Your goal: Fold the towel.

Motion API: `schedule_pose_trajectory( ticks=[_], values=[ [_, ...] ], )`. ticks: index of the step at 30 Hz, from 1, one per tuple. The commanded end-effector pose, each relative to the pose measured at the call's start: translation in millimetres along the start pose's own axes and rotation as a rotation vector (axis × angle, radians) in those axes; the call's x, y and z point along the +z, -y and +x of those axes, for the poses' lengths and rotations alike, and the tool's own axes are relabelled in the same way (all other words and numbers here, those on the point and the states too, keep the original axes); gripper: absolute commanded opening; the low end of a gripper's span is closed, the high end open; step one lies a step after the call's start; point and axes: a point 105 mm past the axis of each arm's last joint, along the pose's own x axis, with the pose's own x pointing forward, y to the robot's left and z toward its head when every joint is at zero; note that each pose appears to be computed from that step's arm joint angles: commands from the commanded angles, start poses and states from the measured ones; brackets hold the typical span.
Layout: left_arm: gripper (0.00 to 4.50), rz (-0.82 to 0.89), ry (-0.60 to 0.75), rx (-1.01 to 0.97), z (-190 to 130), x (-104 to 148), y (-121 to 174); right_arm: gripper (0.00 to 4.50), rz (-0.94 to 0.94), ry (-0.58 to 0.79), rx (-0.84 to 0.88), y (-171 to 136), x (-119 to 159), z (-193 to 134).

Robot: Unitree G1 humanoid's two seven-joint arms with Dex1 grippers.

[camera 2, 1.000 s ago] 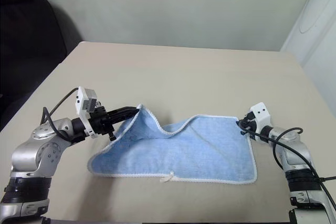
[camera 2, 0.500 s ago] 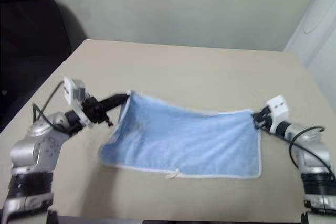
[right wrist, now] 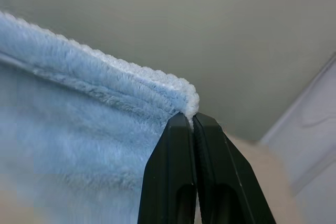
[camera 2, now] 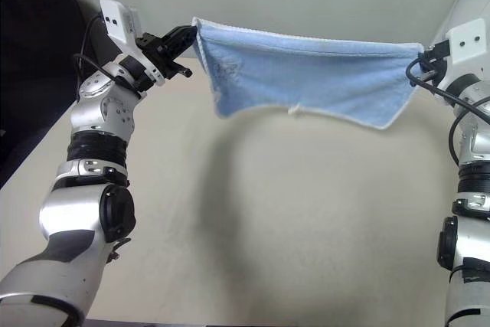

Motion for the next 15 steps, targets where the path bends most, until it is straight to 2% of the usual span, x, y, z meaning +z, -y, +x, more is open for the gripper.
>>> schedule_pose_trajectory(
  ticks=[1,5,8,15],
  values=[
    [0.0,-0.007,0.017,-0.056,-22.7,2.7,-2.7,0.02,0.008,0.055,0.067,-8.5,7.8,-20.7],
    [0.0,-0.035,-0.087,-0.105,-70.3,-24.1,0.7,0.02,0.054,0.008,0.242,-45.6,-17.6,-64.9],
    [0.0,-0.048,-0.22,-0.166,-110.9,-45.6,15.8,0.02,0.126,-0.096,0.364,-72.4,-44.1,-104.1],
    [0.0,-0.122,-0.417,-0.265,-166.8,-59.1,54.9,0.02,0.255,-0.245,0.513,-100.4,-68.7,-158.2]
  ],
)
